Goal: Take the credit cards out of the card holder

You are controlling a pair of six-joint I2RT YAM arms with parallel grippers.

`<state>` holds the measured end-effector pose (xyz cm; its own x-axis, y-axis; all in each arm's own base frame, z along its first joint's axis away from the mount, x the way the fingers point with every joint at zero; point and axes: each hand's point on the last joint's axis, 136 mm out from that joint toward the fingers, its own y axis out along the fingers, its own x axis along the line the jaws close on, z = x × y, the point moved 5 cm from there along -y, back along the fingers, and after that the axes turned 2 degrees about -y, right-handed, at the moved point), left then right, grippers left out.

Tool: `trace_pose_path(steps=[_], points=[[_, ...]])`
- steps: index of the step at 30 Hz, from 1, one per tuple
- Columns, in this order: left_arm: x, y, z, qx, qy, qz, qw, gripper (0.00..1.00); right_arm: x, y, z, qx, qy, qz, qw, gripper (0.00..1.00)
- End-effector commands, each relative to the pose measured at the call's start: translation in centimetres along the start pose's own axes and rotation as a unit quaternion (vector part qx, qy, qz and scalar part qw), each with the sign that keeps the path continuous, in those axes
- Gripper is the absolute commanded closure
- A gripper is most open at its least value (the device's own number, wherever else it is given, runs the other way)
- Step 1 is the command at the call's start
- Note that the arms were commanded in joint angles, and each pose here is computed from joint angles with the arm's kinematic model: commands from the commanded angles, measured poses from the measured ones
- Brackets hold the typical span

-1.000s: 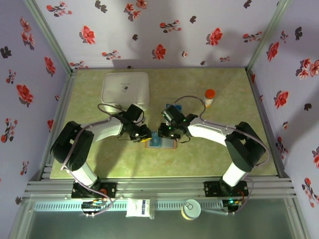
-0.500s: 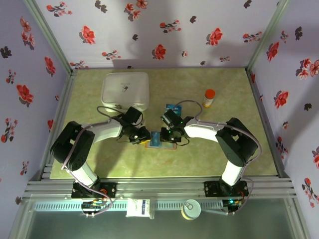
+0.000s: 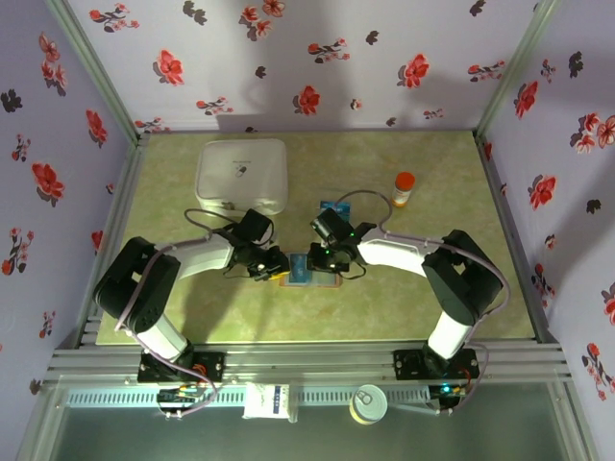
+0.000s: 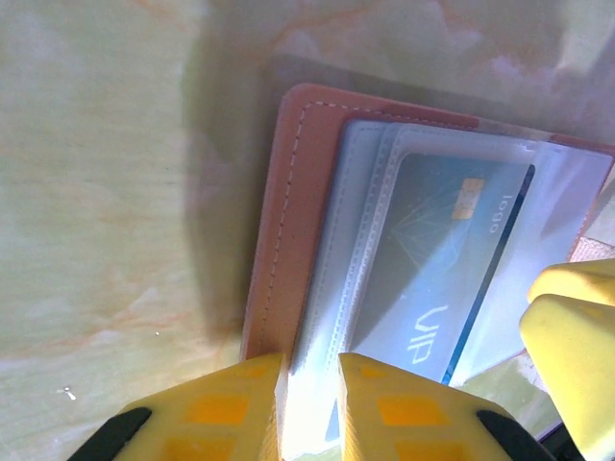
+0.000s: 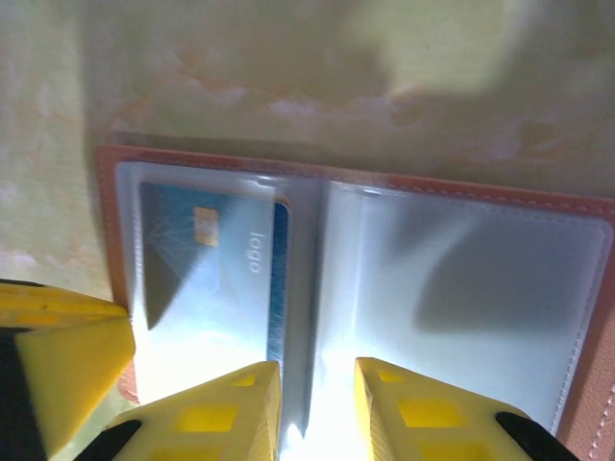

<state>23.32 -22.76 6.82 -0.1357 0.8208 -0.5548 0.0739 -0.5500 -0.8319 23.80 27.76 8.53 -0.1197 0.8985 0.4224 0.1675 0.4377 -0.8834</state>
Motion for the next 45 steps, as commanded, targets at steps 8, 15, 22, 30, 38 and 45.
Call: trace_pose_path(steps=[8, 15, 22, 30, 38, 45], points=[[-2.4, -1.5, -1.8, -0.012, 0.028, 0.001, 1.0, 0.84, 1.6, -0.7, -0.7, -0.005, -0.006, -0.028, 1.0, 0.72], [-2.1, -0.8, -2.2, 0.006, 0.044, -0.025, 0.999, 0.86, 1.9, -0.8, -1.0, -0.008, 0.0, -0.032, 0.999, 0.72], [-1.2, -0.1, -1.8, 0.019, 0.048, -0.034, 0.998, 0.86, 2.1, -0.6, -1.1, -0.008, 0.007, -0.04, 0.999, 0.72], [-0.7, 0.8, -1.5, 0.033, 0.046, -0.029, 0.998, 0.84, 2.2, 0.1, -1.1, 0.001, 0.013, -0.047, 0.999, 0.72], [0.3, 1.3, -1.0, 0.043, 0.036, -0.043, 0.997, 0.88, 2.3, 0.6, -1.0, 0.004, 0.015, -0.053, 0.998, 0.74], [0.6, 1.4, -0.8, 0.045, 0.032, -0.047, 0.997, 0.88, 2.0, 1.2, -0.8, 0.011, 0.018, -0.051, 0.998, 0.74]])
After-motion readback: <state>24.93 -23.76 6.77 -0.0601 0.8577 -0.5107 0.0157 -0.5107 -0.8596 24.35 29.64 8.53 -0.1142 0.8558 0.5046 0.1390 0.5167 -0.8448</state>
